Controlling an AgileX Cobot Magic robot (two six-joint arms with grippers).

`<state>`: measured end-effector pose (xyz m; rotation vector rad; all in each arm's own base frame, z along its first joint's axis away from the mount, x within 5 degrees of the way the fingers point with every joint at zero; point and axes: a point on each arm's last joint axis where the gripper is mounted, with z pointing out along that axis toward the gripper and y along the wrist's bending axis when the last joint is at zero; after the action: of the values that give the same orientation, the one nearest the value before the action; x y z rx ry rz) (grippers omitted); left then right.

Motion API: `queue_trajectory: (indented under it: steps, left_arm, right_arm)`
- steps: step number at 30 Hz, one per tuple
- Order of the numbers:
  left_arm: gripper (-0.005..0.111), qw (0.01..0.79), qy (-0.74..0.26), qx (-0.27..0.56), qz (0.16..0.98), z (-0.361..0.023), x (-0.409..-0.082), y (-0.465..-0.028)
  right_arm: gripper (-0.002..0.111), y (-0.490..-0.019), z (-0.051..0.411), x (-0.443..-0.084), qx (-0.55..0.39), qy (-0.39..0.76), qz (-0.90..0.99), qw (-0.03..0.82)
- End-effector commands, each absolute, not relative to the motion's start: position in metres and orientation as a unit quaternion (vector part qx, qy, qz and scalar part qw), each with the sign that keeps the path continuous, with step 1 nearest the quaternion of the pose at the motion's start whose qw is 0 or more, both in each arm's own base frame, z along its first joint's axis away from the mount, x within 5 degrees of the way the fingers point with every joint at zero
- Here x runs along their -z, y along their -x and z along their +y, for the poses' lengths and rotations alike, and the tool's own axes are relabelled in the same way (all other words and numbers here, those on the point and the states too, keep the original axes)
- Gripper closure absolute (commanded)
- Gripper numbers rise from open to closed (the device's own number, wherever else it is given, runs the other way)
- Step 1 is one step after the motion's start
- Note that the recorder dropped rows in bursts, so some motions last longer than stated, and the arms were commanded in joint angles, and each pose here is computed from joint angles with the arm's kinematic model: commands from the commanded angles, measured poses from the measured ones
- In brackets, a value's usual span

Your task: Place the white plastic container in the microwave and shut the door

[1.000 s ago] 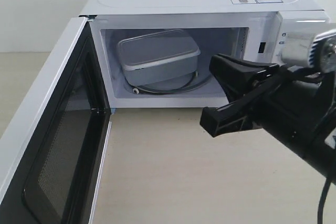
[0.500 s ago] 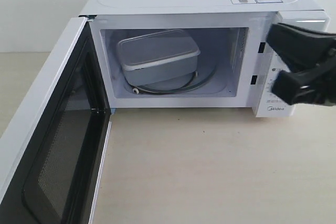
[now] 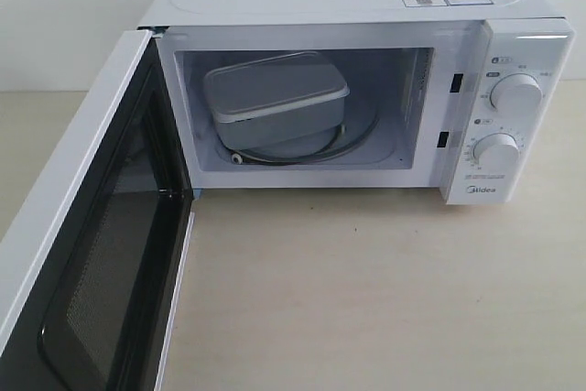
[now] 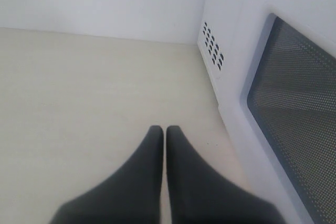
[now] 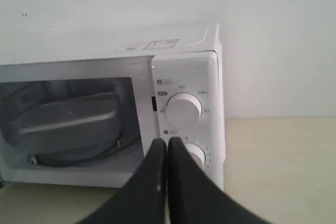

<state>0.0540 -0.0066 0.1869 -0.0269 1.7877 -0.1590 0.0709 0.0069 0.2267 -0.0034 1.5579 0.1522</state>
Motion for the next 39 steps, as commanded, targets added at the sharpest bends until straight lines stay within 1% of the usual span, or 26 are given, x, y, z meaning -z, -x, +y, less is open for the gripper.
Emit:
queue_trajectory:
  steps: [1,2,8,15,21,25,39]
  left_arm:
    - [0.102,0.629,0.011,0.065,0.775,-0.006,-0.187,-0.054]
    - [0.102,0.629,0.011,0.065,0.775,-0.006,-0.187,-0.054]
    - [0.102,0.629,0.011,0.065,0.775,-0.006,-0.187,-0.054]
    - [0.102,0.629,0.011,0.065,0.775,-0.006,-0.187,-0.054]
    - [0.102,0.629,0.011,0.065,0.775,-0.006,-0.187,-0.054]
    - [0.102,0.629,0.011,0.065,0.775,-0.006,-0.187,-0.054]
    - [0.102,0.629,0.011,0.065,0.775,-0.006,-0.187,-0.054]
  right_arm:
    - [0.108,-0.066,0.006,-0.212,-0.044,0.018,0.694,0.718]
    - [0.108,-0.066,0.006,-0.208,-0.043,0.025,0.710,0.703]
    - [0.108,-0.066,0.007,-0.206,-0.037,0.032,0.715,0.697]
    - [0.108,-0.060,0.009,-0.191,-0.047,0.048,0.766,0.639]
    - [0.108,-0.053,0.010,-0.184,-0.059,0.044,0.784,0.617]
    - [0.108,-0.053,0.009,-0.184,-0.069,0.021,0.786,0.614]
    - [0.108,-0.053,0.009,-0.183,-0.069,0.020,0.789,0.610]
